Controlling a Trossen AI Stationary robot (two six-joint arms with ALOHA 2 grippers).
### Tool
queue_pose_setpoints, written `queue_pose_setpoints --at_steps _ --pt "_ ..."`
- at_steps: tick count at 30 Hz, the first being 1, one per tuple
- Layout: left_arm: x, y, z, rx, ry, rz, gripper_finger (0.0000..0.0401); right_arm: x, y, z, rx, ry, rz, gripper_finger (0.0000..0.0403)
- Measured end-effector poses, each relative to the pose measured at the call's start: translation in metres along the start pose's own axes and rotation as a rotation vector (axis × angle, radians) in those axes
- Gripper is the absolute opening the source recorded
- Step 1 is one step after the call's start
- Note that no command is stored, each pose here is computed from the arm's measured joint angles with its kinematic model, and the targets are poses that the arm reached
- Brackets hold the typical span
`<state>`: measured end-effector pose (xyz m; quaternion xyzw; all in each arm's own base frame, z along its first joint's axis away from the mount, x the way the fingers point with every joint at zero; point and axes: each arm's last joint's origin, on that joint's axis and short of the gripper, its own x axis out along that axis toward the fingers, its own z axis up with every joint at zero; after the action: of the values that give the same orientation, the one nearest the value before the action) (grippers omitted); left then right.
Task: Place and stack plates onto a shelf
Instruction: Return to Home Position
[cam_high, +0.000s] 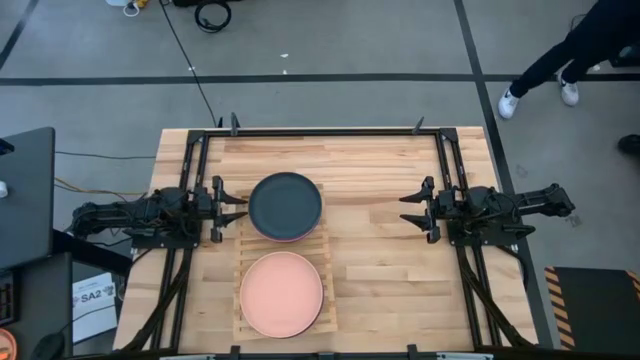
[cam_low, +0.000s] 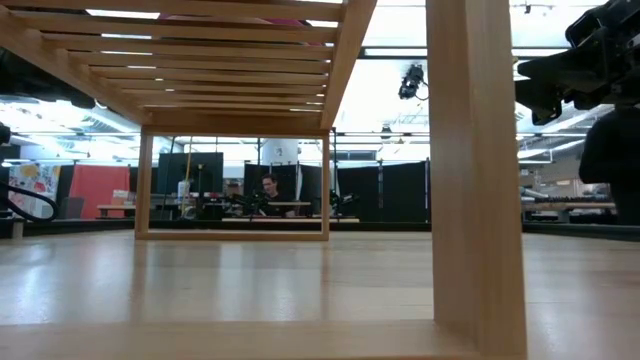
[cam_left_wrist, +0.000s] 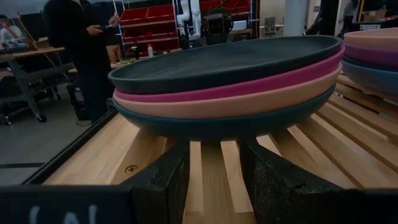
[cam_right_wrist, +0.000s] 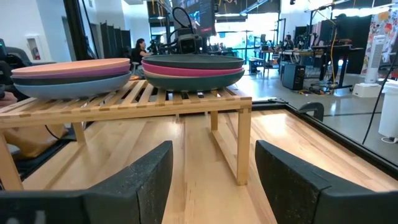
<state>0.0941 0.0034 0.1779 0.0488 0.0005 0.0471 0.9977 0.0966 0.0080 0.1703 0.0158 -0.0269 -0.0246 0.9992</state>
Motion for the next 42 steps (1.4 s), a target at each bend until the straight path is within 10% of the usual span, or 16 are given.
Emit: queue_pose_setpoints --at_steps 42 --pt "0.003 -0.001 0.001 0.01 -0.131 -0.021 0.0146 0.0 0.0 0.0 -0.026 0.001 0.0 0.0233"
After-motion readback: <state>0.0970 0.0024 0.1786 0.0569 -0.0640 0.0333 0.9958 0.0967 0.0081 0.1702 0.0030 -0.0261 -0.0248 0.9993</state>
